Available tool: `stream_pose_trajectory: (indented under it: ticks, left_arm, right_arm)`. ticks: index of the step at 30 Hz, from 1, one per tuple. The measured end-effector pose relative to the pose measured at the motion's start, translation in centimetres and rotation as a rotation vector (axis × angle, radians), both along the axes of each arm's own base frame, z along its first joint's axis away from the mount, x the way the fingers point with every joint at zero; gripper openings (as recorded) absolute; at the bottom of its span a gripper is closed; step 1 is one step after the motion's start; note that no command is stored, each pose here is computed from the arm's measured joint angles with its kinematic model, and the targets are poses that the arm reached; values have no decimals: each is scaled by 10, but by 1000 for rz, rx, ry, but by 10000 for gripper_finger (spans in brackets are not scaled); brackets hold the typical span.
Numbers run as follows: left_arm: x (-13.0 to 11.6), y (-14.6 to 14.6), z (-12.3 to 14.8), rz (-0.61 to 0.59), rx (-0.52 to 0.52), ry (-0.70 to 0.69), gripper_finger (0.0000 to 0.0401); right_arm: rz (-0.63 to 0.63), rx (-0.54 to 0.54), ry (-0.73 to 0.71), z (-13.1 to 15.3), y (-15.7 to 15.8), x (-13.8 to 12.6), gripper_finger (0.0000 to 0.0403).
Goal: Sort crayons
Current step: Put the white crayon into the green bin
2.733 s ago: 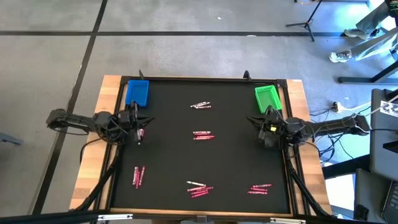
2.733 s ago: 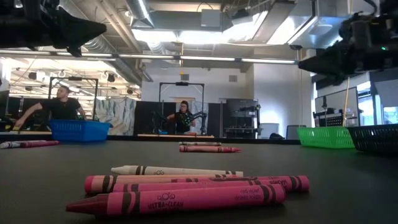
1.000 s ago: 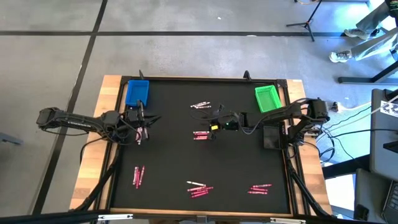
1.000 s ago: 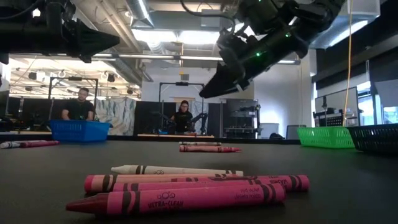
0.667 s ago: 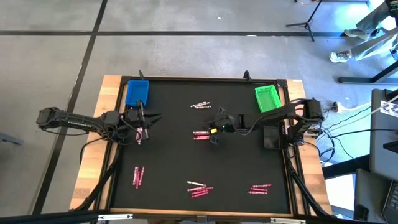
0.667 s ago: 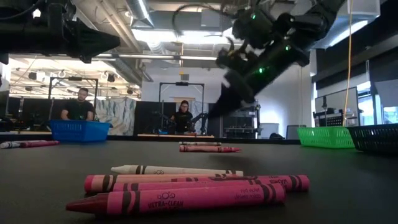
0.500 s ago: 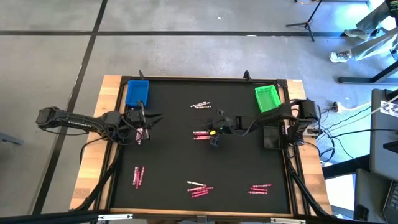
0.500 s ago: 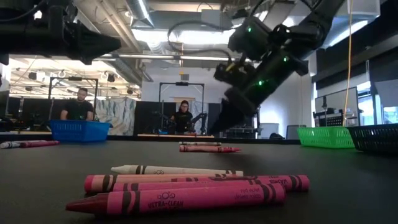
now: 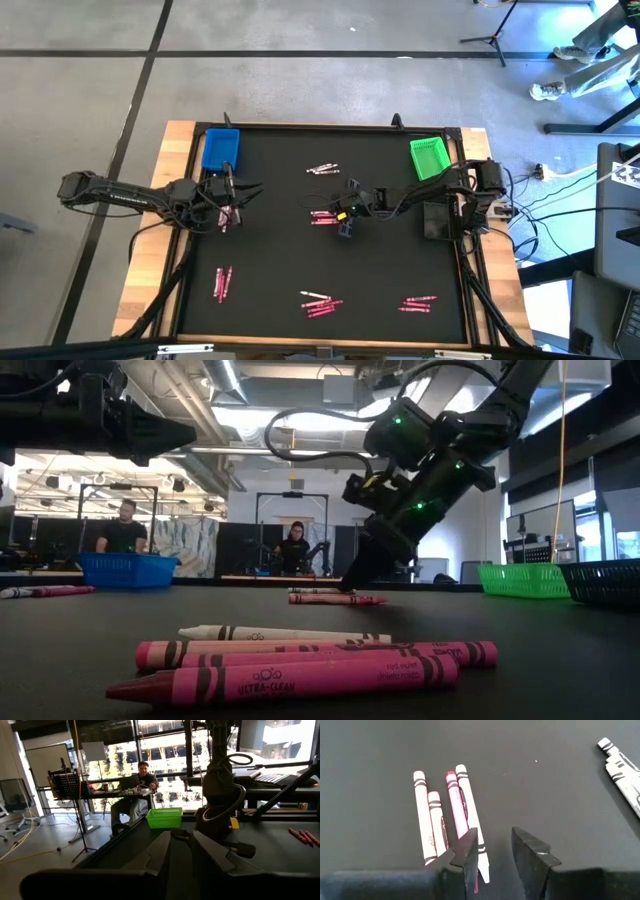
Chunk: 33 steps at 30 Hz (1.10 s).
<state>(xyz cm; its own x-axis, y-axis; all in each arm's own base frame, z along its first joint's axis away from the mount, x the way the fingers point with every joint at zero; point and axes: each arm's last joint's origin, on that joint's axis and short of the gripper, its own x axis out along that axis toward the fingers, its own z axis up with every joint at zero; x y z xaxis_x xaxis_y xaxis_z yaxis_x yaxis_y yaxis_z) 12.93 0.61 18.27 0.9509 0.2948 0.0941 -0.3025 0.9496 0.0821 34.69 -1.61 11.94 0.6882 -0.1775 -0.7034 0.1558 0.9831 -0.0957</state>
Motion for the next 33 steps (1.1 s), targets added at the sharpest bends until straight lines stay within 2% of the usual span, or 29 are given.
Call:
stream_pose_trajectory:
  ticks: [7,20,23,30,33]
  left_arm:
    - [0,0,0,0,0,0,71]
    - [0,0,0,1,1,0,71]
    - [0,0,0,0,1,0,71]
    - [0,0,0,1,1,0,71]
    - [0,0,0,1,1,0,71]
  right_arm:
    - [6,6,26,-10,0,1,115]
    - [-2,-16,40,-11,-3,0,112]
    - [6,-2,41,-11,-5,0,92]
    - [22,8,45,-11,-6,0,14]
    - [22,5,46,-11,-6,0,10]
